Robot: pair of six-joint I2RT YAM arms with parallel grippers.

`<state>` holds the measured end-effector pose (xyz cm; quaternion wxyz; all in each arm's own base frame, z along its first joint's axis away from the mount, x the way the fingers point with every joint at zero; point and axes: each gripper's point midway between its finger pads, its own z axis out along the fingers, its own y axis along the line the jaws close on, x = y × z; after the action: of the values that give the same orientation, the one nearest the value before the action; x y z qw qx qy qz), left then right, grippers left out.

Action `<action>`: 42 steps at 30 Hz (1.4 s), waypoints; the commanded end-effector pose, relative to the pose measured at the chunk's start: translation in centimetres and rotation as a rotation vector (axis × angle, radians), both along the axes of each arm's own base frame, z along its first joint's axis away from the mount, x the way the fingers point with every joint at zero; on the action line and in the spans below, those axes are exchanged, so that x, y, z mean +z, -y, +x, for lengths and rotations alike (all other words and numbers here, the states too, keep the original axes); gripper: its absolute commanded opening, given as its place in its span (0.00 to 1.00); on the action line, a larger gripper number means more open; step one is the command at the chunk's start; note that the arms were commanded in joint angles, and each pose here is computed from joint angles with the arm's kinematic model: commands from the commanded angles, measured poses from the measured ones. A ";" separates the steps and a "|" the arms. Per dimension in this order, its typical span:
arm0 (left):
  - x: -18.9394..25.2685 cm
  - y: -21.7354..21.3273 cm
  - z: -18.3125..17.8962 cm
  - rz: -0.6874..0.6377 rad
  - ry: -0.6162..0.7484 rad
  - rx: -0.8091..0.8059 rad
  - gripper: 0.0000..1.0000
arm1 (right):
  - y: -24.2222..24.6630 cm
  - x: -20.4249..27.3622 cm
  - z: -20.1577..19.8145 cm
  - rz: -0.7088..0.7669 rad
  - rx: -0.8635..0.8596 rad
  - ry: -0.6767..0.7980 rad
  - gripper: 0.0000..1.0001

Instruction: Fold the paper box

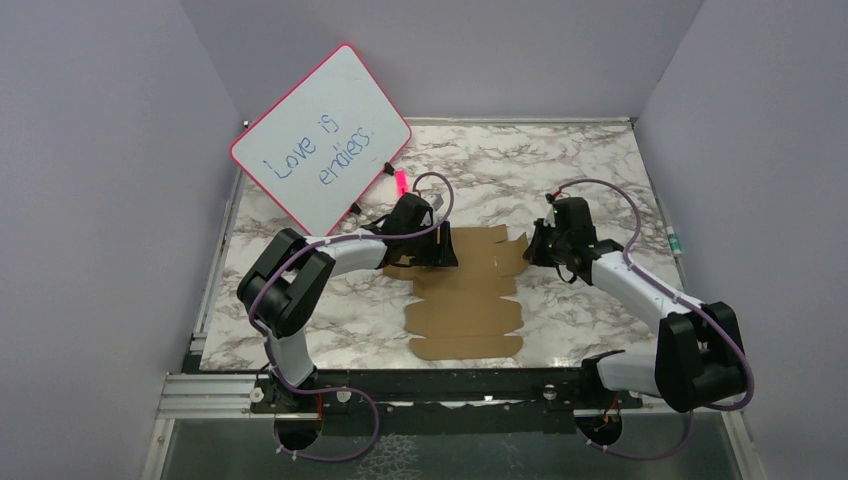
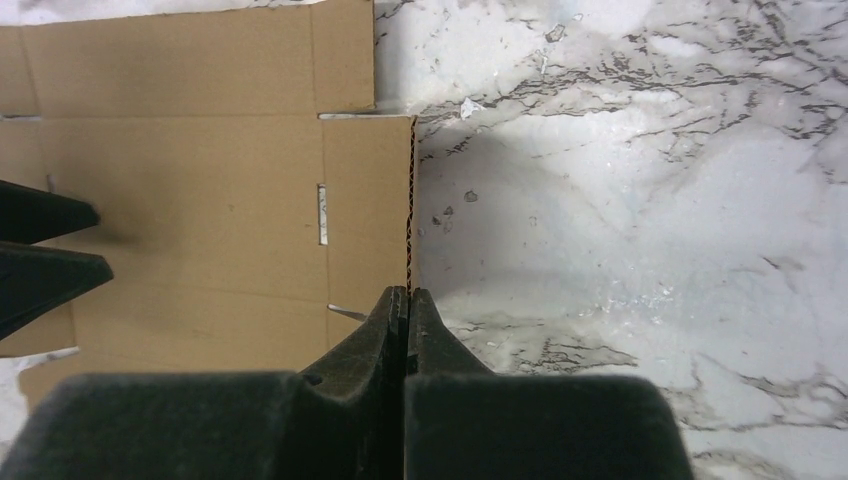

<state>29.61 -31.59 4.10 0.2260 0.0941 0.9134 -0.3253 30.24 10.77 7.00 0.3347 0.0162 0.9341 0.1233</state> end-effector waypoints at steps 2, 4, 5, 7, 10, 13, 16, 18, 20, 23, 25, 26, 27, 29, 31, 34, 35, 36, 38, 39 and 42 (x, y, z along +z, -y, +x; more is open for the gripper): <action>-2.7 -1.1 -1.3 0.053 -0.069 0.005 0.62 | 0.4 0.2 0.0 -0.215 -0.028 -0.003 0.02; -2.8 -1.1 -1.3 0.052 -0.070 0.006 0.62 | 0.1 0.3 0.0 -0.272 -0.023 0.002 0.03; -2.8 -1.1 -1.3 0.053 -0.072 0.007 0.62 | 0.0 0.2 -0.2 -0.298 -0.019 0.000 0.03; -2.9 -1.1 -1.3 0.052 -0.074 0.008 0.62 | -0.5 0.4 -0.2 -0.345 -0.015 0.005 0.03; -3.0 -1.1 -1.4 0.052 -0.081 0.009 0.61 | -0.9 0.3 -0.4 -0.410 -0.011 0.006 0.03; -3.0 -1.1 -1.5 0.052 -0.084 0.012 0.62 | -1.6 0.1 -0.6 -0.455 -0.003 0.000 0.03; -2.9 -1.0 -1.3 0.040 -0.076 0.016 0.61 | -2.5 0.2 -0.7 -0.490 0.015 0.007 0.03; -2.9 -0.9 -1.2 0.035 -0.073 0.019 0.61 | -3.3 0.5 -0.7 -0.500 0.028 0.015 0.03; -2.9 -0.9 -1.2 0.032 -0.073 0.022 0.61 | -4.1 1.0 -0.7 -0.501 0.042 0.027 0.03; -2.9 -0.9 -1.2 0.029 -0.076 0.024 0.61 | -5.5 1.8 -0.7 -0.496 0.069 0.047 0.04; -2.9 -0.8 -1.2 0.026 -0.076 0.025 0.61 | -6.1 2.1 -0.7 -0.501 0.080 0.057 0.04; -2.9 -0.8 -1.3 0.025 -0.078 0.026 0.61 | -6.5 2.2 -0.8 -0.503 0.086 0.061 0.05; -2.9 -0.8 -1.2 0.022 -0.076 0.029 0.61 | -6.8 2.1 -0.8 -0.506 0.094 0.059 0.05; -2.8 -0.8 -1.2 0.015 -0.077 0.034 0.61 | -7.6 1.8 -1.0 -0.506 0.112 0.054 0.06; -2.7 -0.7 -1.3 0.008 -0.079 0.037 0.61 | -8.5 1.7 -1.3 -0.511 0.128 0.058 0.06; -2.7 -0.7 -1.3 0.001 -0.079 0.039 0.61 | -9.9 1.6 -1.6 -0.520 0.151 0.065 0.07; -2.7 -0.7 -1.3 0.001 -0.081 0.040 0.61 | -10.3 1.5 -1.7 -0.522 0.156 0.064 0.08; -2.7 -0.7 -1.3 0.000 -0.080 0.040 0.61 | -10.7 1.5 -1.8 -0.522 0.162 0.066 0.08; -2.6 -0.7 -1.3 -0.003 -0.077 0.040 0.61 | -11.3 1.4 -1.9 -0.527 0.168 0.066 0.09; -2.6 -0.7 -1.4 -0.002 -0.077 0.041 0.61 | -11.6 1.4 -1.9 -0.528 0.171 0.068 0.10; -2.3 -0.8 -1.3 -0.001 -0.067 0.048 0.61 | -12.3 1.5 -2.1 -0.516 0.184 0.067 0.11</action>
<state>29.88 -31.82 4.04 0.2321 0.0657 0.9076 -0.3438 28.90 21.95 9.29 0.3609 -0.1613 0.9130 -0.1010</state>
